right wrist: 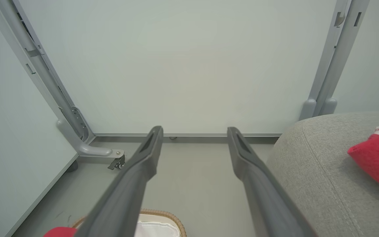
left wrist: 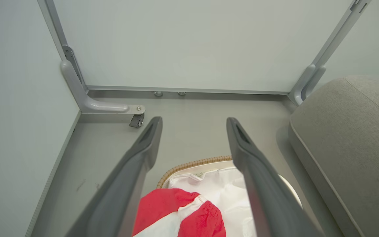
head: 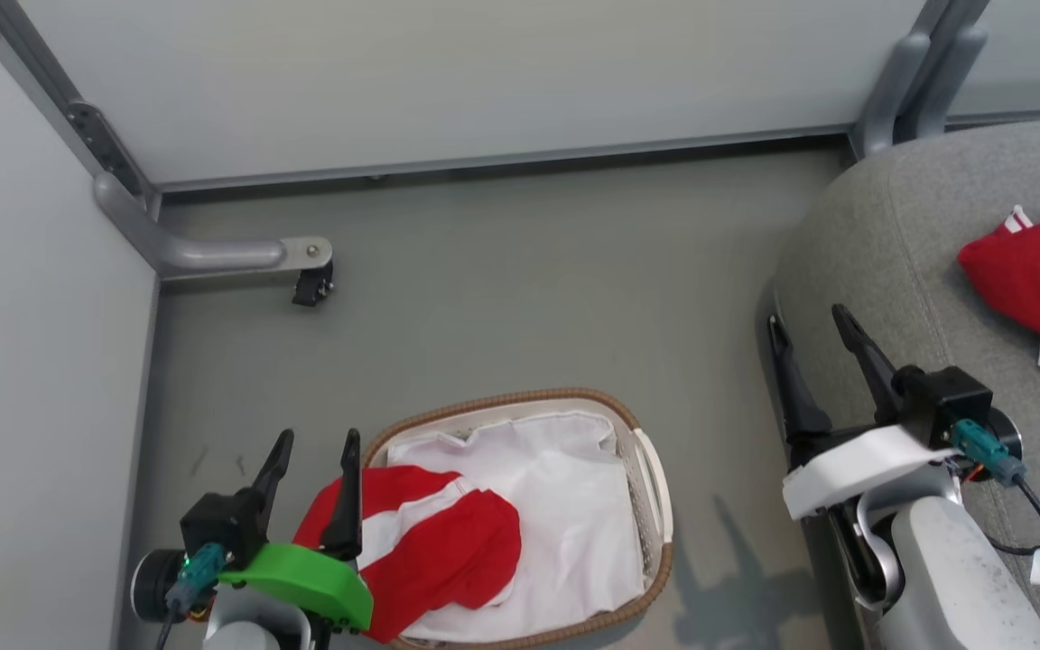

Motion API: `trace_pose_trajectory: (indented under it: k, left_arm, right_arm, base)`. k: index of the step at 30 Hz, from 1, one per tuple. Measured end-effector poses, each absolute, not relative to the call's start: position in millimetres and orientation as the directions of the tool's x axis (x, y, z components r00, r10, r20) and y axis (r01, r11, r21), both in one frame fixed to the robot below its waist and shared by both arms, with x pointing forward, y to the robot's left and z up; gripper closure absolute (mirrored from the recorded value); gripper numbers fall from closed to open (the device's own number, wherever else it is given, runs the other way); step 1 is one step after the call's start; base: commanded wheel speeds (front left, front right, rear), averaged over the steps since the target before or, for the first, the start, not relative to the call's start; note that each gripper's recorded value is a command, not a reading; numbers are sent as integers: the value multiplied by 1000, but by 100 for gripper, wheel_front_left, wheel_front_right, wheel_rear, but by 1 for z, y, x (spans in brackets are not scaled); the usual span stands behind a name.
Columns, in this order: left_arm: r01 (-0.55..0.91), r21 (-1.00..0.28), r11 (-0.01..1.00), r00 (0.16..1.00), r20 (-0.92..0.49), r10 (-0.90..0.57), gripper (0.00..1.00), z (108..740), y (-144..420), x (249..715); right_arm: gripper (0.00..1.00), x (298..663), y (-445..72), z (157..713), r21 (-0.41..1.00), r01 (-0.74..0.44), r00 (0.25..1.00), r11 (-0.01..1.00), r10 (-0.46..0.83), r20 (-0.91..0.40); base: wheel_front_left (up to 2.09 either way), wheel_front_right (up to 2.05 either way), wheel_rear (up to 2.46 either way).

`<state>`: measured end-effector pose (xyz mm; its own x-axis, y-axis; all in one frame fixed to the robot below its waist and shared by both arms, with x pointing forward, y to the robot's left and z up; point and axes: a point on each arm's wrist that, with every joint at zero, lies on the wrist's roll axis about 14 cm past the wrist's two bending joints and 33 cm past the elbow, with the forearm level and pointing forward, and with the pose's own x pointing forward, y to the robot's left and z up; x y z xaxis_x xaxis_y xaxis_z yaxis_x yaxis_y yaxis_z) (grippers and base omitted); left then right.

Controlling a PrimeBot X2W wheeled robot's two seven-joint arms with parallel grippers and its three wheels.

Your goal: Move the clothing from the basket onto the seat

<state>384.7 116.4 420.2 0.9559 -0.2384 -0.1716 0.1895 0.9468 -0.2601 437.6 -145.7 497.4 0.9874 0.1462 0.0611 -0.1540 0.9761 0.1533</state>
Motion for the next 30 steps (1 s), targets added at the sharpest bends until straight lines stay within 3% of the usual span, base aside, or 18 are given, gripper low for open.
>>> trace_pose_trajectory:
  k: [13, 30]
  left_arm:
    - [345, -259, 902, 851, -319, -417, 0, 353, 73, 438]
    - [560, -242, 793, 560, -595, -577, 0, 211, 35, 435]
  right_arm:
    - [0, 492, -149, 482, 163, -155, 987, 974, 144, 73]
    - [0, 514, -170, 388, 200, -78, 990, 977, 100, -100]
  base:
    - [0, 0, 0]
    - [0, 0, 0]
